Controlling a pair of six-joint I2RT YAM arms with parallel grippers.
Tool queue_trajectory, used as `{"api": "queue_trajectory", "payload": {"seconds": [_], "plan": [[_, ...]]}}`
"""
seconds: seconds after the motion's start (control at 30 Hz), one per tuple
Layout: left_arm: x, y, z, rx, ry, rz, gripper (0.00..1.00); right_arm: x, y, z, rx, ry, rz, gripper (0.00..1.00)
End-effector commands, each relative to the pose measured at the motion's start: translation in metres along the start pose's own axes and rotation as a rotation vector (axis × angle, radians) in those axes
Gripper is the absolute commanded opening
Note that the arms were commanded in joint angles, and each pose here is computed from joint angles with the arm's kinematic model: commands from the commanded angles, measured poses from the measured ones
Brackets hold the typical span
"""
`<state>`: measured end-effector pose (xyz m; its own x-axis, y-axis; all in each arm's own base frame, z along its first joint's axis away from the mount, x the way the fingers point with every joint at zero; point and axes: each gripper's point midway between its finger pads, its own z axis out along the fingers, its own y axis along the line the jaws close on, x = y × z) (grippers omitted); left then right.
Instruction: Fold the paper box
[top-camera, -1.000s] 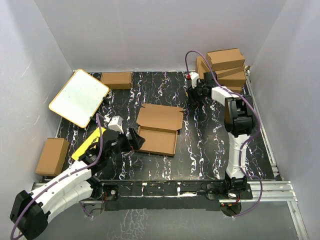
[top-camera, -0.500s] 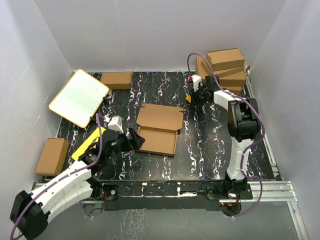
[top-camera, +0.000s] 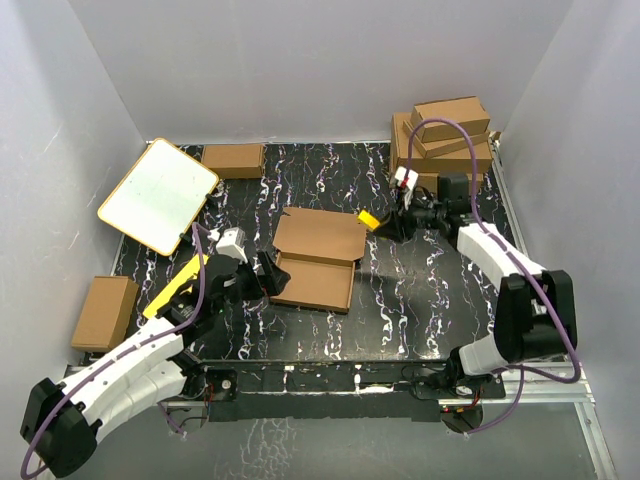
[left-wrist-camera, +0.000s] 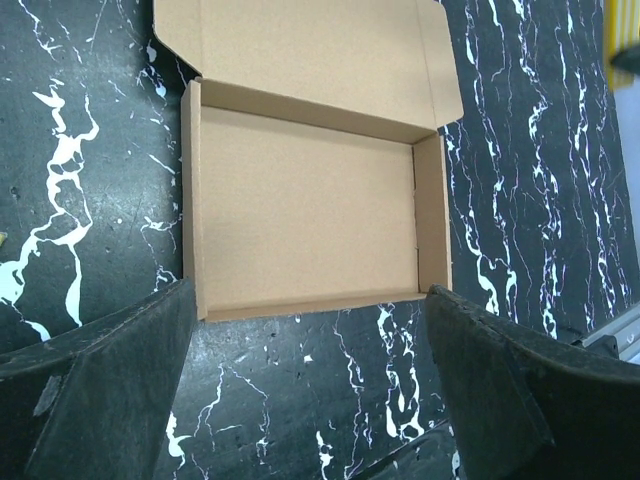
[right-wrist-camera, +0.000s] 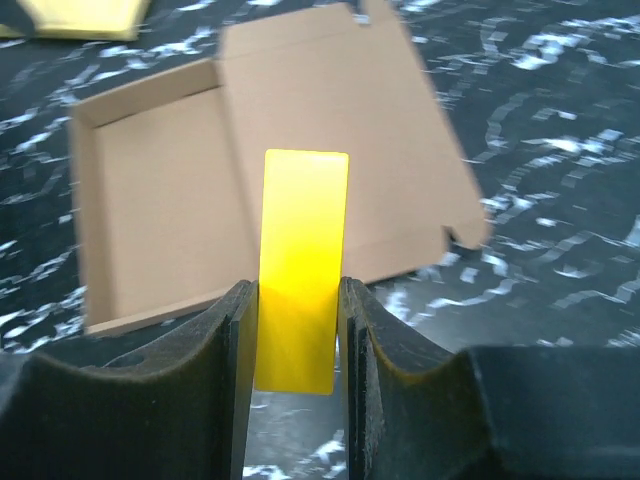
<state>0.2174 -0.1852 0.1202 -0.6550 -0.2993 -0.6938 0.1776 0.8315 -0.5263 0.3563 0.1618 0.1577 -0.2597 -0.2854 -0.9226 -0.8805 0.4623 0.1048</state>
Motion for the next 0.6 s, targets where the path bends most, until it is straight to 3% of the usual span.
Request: {"api": "queue_trajectory", "payload": {"seconds": [0.0, 0.17, 0.57], "plan": [[-0.017, -0.004, -0.002, -0.020, -0.038, 0.003, 0.94, -0.028, 0.069, 0.003, -0.246, -0.158, -0.087, 0.08], [-0.018, -0.002, 0.001, -0.043, -0.032, -0.003, 0.92, -0.018, 0.098, 0.023, -0.277, -0.134, -0.119, 0.08], [-0.015, 0.006, 0.005, -0.078, -0.044, -0.045, 0.91, 0.016, 0.112, 0.095, -0.144, 0.038, -0.140, 0.09]]}}
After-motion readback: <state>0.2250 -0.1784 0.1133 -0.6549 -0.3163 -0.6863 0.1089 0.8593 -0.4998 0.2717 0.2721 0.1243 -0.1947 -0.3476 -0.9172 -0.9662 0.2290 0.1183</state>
